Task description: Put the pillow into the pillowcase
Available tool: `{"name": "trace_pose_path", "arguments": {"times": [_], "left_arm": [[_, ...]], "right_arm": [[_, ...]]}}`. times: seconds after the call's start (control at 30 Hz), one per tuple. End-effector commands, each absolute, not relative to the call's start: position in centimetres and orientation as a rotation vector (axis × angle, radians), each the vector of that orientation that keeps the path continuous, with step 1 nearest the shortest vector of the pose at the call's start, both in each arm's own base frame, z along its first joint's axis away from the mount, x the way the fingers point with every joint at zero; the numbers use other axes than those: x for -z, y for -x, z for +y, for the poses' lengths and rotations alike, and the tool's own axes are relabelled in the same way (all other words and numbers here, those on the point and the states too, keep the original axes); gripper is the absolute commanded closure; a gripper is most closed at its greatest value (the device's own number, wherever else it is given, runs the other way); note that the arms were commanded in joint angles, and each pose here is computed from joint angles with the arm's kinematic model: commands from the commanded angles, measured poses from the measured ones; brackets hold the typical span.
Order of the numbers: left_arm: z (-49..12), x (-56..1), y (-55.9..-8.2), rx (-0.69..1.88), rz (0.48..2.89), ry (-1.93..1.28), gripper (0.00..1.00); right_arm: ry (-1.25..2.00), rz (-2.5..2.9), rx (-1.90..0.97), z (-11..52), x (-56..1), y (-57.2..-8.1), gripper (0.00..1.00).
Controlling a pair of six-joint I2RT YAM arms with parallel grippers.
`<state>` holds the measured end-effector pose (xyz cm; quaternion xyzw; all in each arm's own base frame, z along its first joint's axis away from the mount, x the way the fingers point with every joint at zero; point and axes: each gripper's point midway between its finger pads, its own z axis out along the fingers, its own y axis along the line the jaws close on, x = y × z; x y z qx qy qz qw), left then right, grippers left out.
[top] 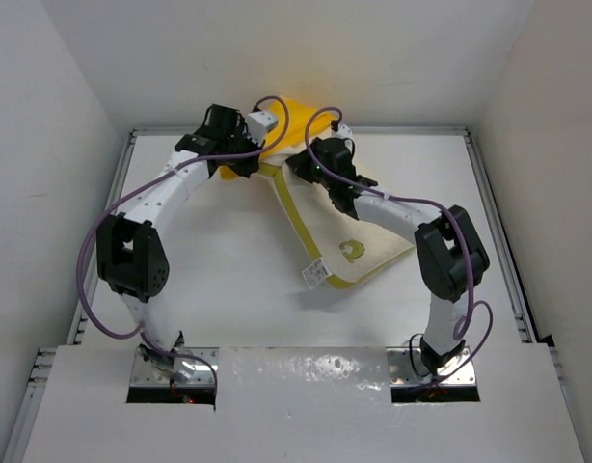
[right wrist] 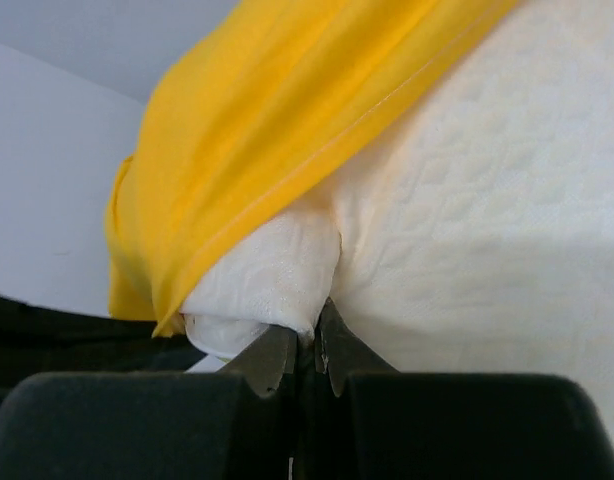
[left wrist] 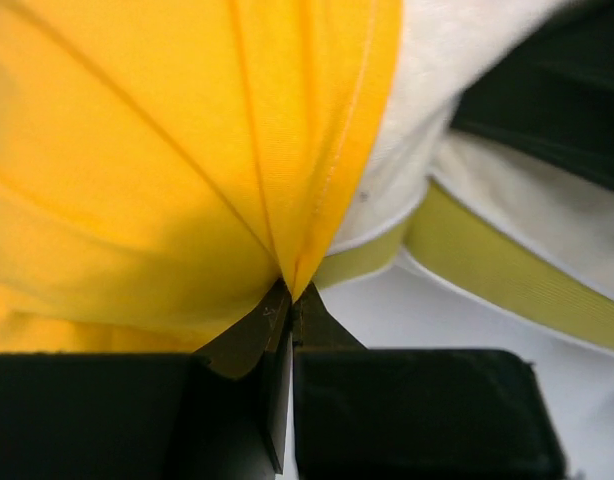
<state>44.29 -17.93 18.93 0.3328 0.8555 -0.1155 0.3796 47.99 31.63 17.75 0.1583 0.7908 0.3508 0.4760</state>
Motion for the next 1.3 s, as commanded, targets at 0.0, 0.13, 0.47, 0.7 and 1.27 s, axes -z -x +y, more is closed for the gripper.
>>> {"name": "trace_pose_path", "arguments": {"times": [0.0, 0.13, 0.47, 0.7, 1.27], "left_arm": [[-17.0, -22.1, -44.3, 0.311, 2.152, -0.772, 1.0], [-21.9, -23.1, -40.4, 0.504, 2.059, -1.065, 1.0], [-27.0, -21.4, -31.9, 1.071, 1.987, -1.236, 1.0], [-17.9, -16.5, -35.6, 0.775, 2.255, -0.975, 0.95], [-18.5, -20.3, -48.2, 0.043, 2.164, -0.815, 0.32]], "right_arm": [[-0.373, 1.474, -1.077, 30.8, -33.6, -48.5, 1.0], [-0.385, 1.493, -1.077, 31.9, -32.7, -50.0, 1.0], [-0.452, 1.607, -0.949, 34.1, -25.3, -55.2, 1.0], [-0.154, 1.737, -0.986, 35.2, -22.6, -50.0, 0.6], [0.066, 2.075, -0.456, 21.5, -18.5, -55.9, 0.15]]}}
